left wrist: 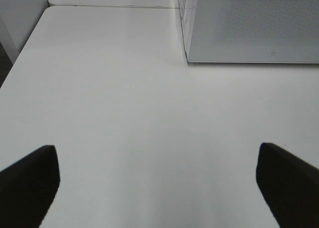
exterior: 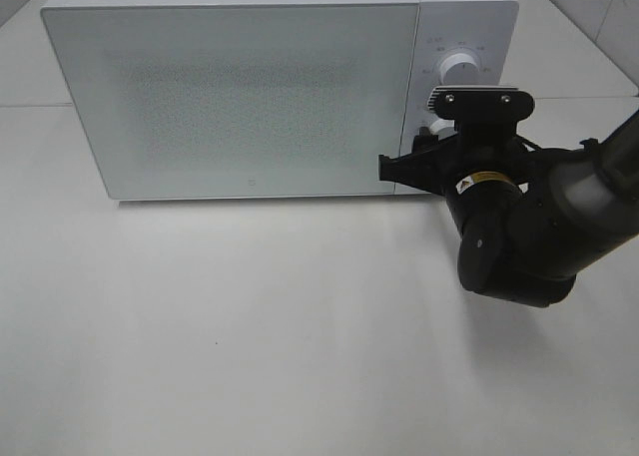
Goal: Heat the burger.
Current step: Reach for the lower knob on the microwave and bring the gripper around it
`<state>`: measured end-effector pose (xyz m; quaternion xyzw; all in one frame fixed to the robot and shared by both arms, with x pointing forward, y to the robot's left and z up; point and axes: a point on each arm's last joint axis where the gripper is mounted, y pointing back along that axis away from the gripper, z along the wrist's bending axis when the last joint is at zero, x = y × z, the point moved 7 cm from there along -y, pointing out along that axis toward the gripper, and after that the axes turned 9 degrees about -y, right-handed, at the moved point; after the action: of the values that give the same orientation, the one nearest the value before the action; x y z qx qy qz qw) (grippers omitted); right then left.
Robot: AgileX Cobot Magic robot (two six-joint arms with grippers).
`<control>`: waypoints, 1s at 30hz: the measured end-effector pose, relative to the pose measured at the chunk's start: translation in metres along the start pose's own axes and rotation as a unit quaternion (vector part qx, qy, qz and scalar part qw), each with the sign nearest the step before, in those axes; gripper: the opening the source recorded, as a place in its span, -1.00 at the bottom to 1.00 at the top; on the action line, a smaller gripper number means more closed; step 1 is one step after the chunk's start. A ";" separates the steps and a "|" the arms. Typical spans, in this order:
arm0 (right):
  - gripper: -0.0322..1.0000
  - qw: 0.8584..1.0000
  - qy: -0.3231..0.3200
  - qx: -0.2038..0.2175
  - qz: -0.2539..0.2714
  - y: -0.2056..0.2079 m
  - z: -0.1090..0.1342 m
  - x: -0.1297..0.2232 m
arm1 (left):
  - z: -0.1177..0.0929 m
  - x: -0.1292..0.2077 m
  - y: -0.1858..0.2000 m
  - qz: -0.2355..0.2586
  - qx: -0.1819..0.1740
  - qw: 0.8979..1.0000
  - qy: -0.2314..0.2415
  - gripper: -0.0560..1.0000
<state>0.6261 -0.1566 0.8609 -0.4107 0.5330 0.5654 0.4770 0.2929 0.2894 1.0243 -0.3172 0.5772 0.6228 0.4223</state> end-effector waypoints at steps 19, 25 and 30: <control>-0.06 1.000 -0.024 -0.003 0.001 0.000 0.001 0.000 | 0.000 0.000 0.000 0.000 0.000 1.000 0.000 0.99; -0.06 0.991 -0.135 -0.010 0.002 0.000 0.003 0.000 | 0.000 0.000 0.000 0.000 0.000 1.000 0.000 0.99; -0.06 0.962 -0.272 -0.017 0.005 0.000 0.004 0.001 | 0.000 0.000 0.000 0.000 0.000 1.000 0.000 0.99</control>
<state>0.6258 -0.1525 0.8605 -0.2462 0.3755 0.6671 0.5944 0.2929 0.2893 1.0244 -0.3172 0.5776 0.6224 0.4224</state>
